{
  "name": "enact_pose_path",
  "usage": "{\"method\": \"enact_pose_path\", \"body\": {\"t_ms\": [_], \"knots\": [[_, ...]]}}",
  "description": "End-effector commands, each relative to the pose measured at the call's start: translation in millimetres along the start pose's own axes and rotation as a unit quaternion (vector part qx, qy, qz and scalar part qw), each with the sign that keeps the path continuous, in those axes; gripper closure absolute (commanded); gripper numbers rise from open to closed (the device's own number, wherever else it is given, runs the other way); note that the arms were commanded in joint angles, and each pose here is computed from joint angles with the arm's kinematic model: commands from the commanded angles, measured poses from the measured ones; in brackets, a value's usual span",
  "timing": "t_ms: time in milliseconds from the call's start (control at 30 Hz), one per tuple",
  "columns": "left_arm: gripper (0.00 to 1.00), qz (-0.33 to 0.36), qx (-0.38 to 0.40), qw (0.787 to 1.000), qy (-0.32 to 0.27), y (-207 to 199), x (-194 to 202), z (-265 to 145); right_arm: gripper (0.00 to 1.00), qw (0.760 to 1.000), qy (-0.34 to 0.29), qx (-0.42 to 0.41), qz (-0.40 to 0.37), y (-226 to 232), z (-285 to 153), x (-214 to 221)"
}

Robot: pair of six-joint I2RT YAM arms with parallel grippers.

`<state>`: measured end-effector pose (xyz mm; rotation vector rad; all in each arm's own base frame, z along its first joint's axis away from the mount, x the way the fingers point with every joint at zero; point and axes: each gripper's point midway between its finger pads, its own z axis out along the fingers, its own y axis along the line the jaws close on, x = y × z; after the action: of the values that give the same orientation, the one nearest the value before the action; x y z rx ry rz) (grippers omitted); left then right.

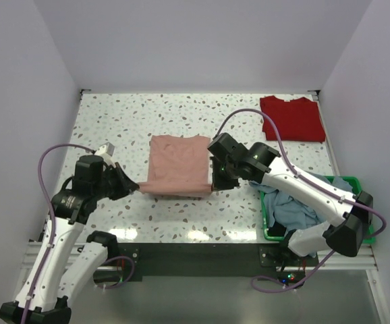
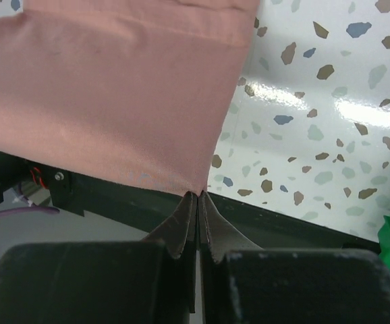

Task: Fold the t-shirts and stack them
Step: Fold the tshirt

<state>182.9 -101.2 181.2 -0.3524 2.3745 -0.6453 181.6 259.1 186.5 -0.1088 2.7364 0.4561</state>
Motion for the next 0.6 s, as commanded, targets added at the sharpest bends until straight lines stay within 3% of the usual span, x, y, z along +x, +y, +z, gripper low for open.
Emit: {"method": "enact_pose_path", "body": {"t_ms": [0, 300, 567], "knots": [[1.0, -0.005, 0.006, 1.0, -0.001, -8, -4, -11, 1.0, 0.999, -0.018, 0.044, 0.021, -21, -10, -1], [1.0, -0.013, 0.037, 0.999, -0.033, -25, -33, 16, 1.0, 0.994, -0.076, 0.077, 0.028, -23, -6, -36], [1.0, -0.007, 0.053, 0.998, -0.043, -39, -61, 45, 1.0, 0.992, -0.089, 0.084, 0.033, -28, 6, -81]]}}
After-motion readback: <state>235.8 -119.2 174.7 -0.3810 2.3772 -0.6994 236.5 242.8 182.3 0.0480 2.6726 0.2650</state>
